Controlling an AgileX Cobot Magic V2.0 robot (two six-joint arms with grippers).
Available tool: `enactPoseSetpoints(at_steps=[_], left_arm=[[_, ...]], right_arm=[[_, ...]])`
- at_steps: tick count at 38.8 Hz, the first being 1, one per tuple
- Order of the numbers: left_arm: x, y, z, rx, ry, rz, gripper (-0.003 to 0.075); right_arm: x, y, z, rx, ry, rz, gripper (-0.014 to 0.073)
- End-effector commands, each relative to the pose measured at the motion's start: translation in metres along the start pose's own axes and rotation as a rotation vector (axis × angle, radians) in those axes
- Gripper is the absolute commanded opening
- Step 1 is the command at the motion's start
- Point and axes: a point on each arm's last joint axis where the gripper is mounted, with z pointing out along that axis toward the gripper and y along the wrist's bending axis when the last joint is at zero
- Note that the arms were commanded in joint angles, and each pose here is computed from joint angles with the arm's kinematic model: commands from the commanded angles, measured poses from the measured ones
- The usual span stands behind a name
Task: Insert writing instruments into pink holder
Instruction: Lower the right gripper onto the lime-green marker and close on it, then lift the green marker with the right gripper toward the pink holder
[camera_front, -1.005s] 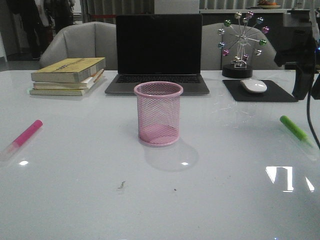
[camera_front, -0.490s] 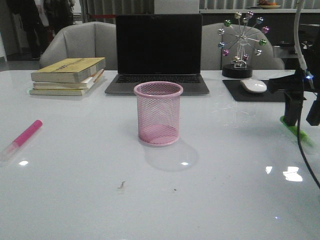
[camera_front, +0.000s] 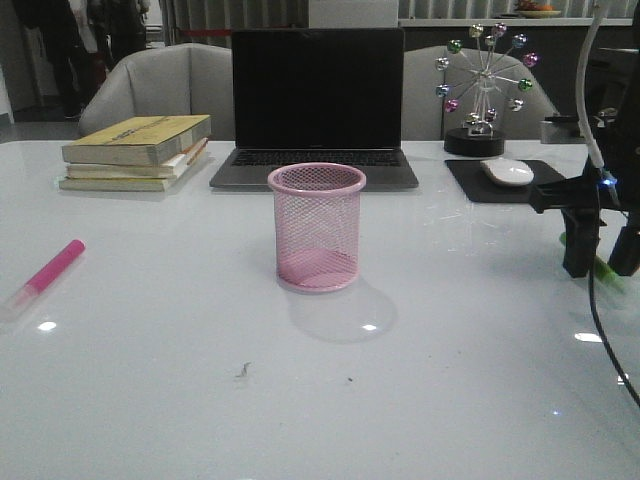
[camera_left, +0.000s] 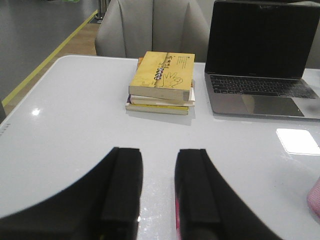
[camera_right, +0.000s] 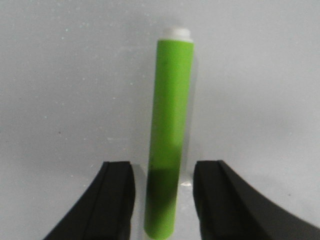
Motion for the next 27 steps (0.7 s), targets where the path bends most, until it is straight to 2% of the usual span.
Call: enactPoseSetpoints(at_steps=[1,7,10,18,27], left_arm=[[-0.021,-0.003,-0.002,0.021,-0.13,-0.012,0.0257],[-0.021,-0.003,-0.002,0.021,-0.13,-0.012,0.0257],[-0.021,-0.003,-0.002,0.021,-0.13,-0.012,0.0257],[-0.021,-0.003,-0.002,0.021,-0.13,-0.012,0.0257],[-0.021,-0.003,-0.002,0.021,-0.13,-0.012,0.0257]], right_arm=[[-0.007,0.002,-0.02,-0.004,-0.052,-0.012,0.0369],[-0.005,0.002,-0.02,-0.005,-0.031,-0.012,0.0187],[-0.004,0.002,-0.019,-0.005,-0.023,-0.012,0.014],[-0.007,0.005,-0.022,-0.018,-0.054,-0.003,0.0135],[-0.02,0.031,-0.066,-0.083,-0.284,-0.019,0.0135]])
